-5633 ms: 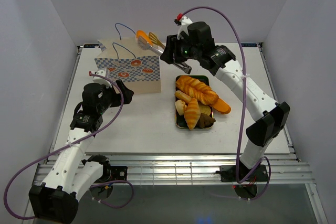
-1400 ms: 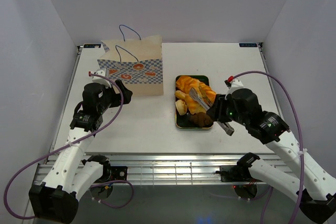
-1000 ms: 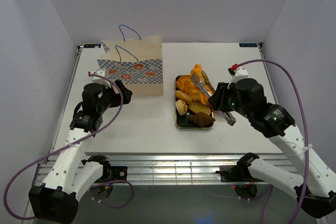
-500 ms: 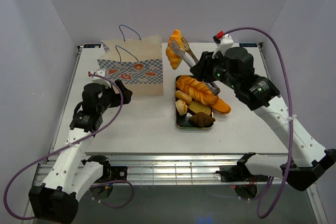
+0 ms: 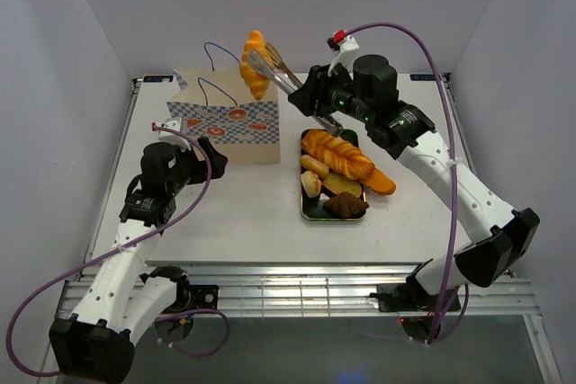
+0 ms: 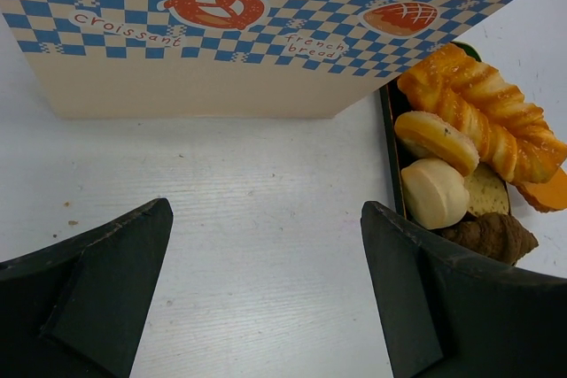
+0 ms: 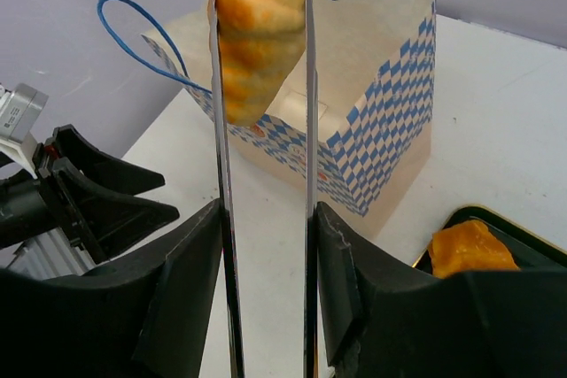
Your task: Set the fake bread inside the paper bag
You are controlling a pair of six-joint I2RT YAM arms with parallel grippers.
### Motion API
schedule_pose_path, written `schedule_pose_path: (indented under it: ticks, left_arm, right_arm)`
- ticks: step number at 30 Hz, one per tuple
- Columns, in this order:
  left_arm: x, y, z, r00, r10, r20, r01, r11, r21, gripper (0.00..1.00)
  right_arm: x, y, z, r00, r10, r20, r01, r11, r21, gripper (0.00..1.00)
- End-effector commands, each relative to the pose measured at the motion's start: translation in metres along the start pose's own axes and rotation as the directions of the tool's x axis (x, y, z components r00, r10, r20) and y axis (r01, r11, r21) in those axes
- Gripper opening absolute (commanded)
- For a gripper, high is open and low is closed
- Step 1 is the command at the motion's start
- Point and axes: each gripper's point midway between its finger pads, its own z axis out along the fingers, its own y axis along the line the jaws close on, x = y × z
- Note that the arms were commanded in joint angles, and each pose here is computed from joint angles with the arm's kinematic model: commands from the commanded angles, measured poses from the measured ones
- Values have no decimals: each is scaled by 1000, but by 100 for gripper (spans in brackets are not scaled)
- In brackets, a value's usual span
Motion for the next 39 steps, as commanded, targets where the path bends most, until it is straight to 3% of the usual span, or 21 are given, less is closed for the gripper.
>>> schedule_pose_path:
  ticks: [1, 16, 39]
  left_arm:
    - [-17, -11, -6, 999, 5, 37, -6, 999, 36, 98]
    - [-14, -12, -4, 1000, 3, 27, -4, 999, 44, 98]
    - [-16, -15, -6, 999, 2, 34, -4, 998, 56, 98]
  right_arm:
    - [-59, 27, 2, 978, -66, 197, 86, 992, -95, 49]
    - [-47, 30, 58, 977, -100, 189, 122, 987, -106, 53]
    - [-26, 30, 80, 985, -106, 139, 120, 988, -95, 60]
